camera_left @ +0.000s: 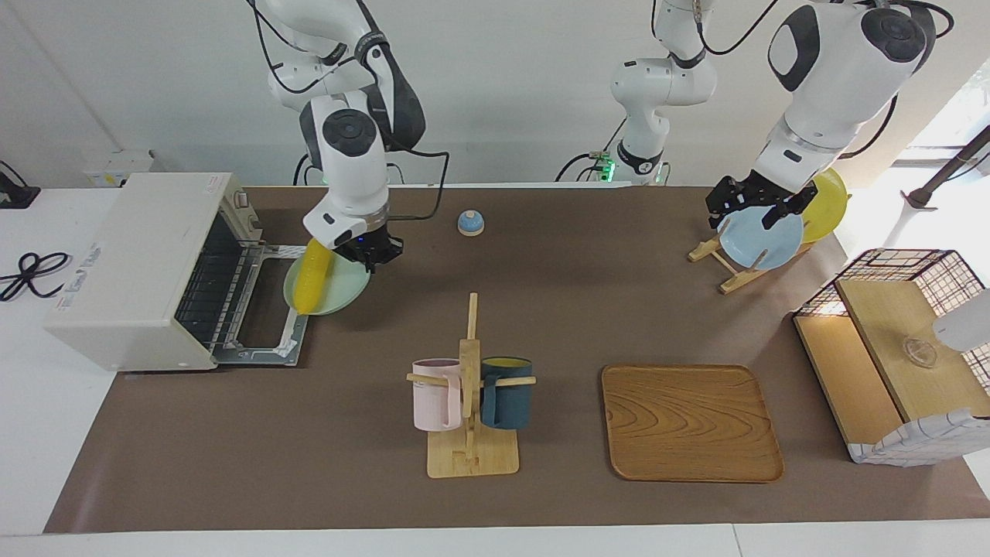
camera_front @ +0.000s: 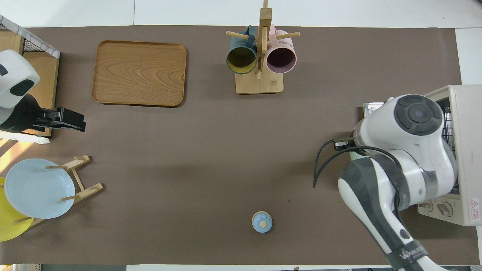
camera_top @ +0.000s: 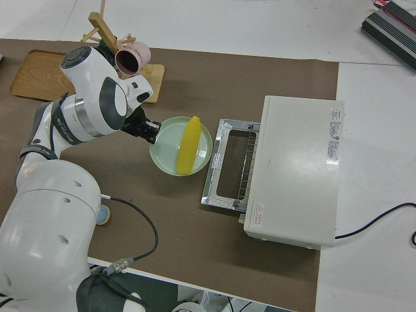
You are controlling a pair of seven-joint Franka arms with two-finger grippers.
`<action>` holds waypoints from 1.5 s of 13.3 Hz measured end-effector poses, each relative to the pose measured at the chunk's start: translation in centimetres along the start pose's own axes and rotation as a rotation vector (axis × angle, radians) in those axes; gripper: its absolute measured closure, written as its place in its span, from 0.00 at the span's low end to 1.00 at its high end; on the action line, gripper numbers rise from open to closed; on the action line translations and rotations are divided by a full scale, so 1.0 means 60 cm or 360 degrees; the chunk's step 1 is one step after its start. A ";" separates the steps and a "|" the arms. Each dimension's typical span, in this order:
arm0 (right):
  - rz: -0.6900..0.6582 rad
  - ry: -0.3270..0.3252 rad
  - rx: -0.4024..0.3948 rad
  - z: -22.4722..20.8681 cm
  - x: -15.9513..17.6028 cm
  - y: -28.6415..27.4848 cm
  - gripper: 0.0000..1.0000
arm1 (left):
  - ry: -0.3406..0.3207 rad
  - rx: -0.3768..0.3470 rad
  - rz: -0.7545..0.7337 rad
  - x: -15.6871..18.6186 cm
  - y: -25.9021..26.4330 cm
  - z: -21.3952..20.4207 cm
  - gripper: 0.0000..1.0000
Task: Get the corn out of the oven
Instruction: 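Pull the green plate with corn out of the oven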
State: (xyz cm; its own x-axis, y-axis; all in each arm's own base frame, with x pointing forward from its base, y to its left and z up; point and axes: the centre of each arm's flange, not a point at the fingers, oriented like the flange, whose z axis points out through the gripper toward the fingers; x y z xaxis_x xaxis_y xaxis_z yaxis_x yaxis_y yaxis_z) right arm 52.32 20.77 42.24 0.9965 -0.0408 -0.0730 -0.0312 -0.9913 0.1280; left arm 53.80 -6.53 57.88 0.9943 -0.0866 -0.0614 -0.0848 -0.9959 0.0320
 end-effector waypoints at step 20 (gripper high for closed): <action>0.0382 0.0052 0.0159 0.026 0.074 -0.239 0.65 | -0.0001 0.0000 0.0003 0.000 0.002 0.000 0.00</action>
State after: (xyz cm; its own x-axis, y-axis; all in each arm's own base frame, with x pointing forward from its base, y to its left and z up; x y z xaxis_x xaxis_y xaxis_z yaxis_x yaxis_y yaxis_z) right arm 57.07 34.59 38.54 0.9615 -0.2740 -0.0203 -0.2731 -0.9612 0.0394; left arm 53.78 -6.63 57.87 0.9941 -0.0886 -0.0620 -0.0867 -0.9957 0.0319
